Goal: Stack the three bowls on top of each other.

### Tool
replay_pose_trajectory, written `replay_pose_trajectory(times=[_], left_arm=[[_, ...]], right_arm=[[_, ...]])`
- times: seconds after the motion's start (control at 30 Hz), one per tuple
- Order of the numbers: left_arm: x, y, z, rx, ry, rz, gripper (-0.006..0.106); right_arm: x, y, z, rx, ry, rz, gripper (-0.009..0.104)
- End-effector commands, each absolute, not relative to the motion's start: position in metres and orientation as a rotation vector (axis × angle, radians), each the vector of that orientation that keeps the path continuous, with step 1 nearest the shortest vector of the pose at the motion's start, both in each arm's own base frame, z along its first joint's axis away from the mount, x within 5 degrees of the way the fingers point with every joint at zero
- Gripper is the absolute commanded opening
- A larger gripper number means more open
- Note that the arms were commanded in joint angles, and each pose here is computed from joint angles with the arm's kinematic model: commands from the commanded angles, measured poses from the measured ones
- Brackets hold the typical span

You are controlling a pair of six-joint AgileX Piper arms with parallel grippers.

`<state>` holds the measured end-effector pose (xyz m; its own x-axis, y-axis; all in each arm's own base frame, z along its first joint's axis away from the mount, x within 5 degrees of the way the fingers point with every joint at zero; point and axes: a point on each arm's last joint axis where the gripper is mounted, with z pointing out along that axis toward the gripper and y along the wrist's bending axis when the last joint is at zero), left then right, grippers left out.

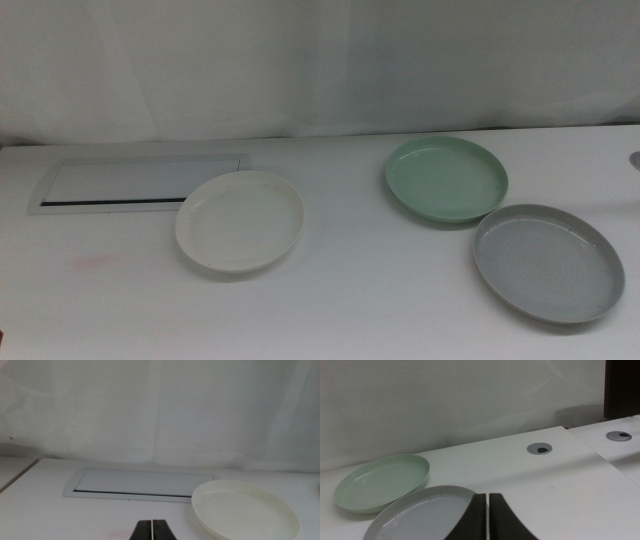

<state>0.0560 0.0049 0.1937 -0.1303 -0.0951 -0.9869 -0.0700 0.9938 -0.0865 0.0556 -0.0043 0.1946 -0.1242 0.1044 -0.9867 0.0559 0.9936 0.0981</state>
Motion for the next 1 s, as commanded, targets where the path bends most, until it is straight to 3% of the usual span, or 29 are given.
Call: replay_pose_trajectory(times=[0.0, 0.27, 0.43, 0.53, 0.67, 0.77, 0.97], left_arm=[[0.0551, 0.0043, 0.1845, -0.124, 1.685, -0.034, -0.002], [0.0555, 0.0037, 0.1875, -0.120, 1.653, -0.043, -0.001], [0.0555, 0.0035, 0.1880, -0.201, 1.640, -0.121, 0.016], [0.0555, 0.0036, 0.1875, -0.225, 1.643, -0.140, 0.045], [0.0554, 0.0038, 0.1868, -0.234, 1.650, -0.145, 0.093], [0.0555, 0.0036, 0.1874, -0.229, 1.644, -0.144, 0.093], [0.0555, 0.0036, 0.1875, -0.200, 1.646, -0.118, 0.093]], right_arm=[[0.0546, -0.0043, 0.1833, 0.105, 1.702, 0.028, -0.003], [0.0549, -0.0038, 0.1853, 0.099, 1.680, 0.033, -0.002], [0.0550, -0.0030, 0.1853, 0.095, 1.681, 0.050, 0.007], [0.0551, -0.0016, 0.1851, 0.083, 1.684, 0.076, 0.024], [0.0552, 0.0001, 0.1852, 0.065, 1.684, 0.107, 0.071], [0.0552, 0.0008, 0.1857, 0.052, 1.680, 0.113, 0.092], [0.0552, 0.0007, 0.1853, 0.052, 1.683, 0.110, 0.094]])
